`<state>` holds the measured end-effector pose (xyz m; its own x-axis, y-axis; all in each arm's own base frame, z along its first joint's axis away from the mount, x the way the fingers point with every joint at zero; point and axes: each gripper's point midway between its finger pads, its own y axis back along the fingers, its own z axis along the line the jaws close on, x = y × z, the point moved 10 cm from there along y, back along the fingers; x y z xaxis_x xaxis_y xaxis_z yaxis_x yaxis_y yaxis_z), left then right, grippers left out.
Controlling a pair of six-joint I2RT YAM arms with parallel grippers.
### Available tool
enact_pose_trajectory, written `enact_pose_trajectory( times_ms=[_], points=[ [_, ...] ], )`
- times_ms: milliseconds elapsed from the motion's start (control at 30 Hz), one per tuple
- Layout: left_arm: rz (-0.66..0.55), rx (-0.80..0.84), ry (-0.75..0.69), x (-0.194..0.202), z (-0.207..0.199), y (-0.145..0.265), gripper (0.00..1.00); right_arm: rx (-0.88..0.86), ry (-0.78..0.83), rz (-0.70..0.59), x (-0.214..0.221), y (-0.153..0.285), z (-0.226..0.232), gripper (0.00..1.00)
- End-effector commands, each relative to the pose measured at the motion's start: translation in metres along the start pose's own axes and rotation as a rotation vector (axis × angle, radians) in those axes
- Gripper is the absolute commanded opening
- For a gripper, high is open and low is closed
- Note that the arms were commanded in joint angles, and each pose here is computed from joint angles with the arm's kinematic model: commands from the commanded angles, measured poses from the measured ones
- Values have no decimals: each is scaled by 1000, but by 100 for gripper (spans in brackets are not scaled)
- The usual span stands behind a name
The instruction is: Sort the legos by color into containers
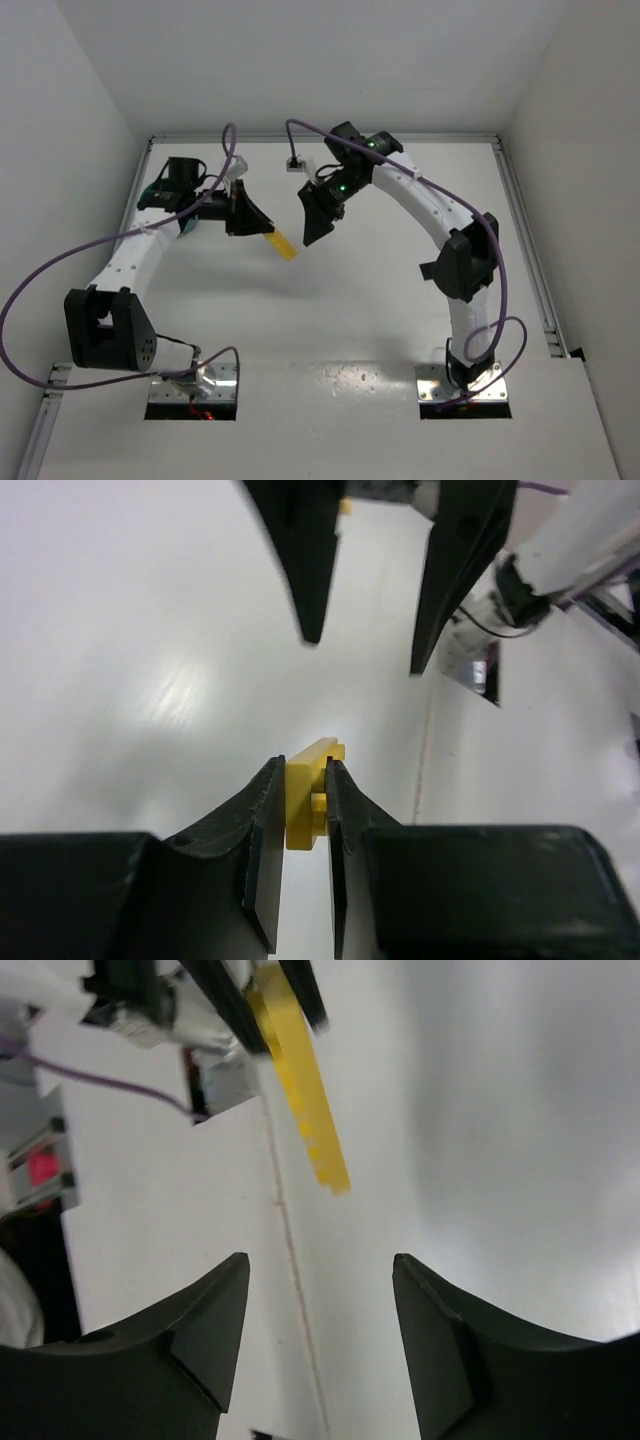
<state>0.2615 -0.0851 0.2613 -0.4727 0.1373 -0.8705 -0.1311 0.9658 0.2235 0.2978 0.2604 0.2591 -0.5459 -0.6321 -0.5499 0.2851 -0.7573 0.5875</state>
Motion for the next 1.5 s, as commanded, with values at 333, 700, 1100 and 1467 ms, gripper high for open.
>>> enact_pose_trajectory(
  times_ms=[333,700,1100,1467],
  points=[
    [-41,-893,-33,-67,63,155,0,654,-132,-13,15,40,-61,68],
    [-60,-1219,56,-67,112,225,0,644,-168,6,28,35,-74,68],
    [-40,-1251,100,-46,136,243,0,632,-174,12,28,31,-79,68],
    [-1,-1243,122,-32,147,242,20,654,-194,29,32,33,-84,68]
  ],
)
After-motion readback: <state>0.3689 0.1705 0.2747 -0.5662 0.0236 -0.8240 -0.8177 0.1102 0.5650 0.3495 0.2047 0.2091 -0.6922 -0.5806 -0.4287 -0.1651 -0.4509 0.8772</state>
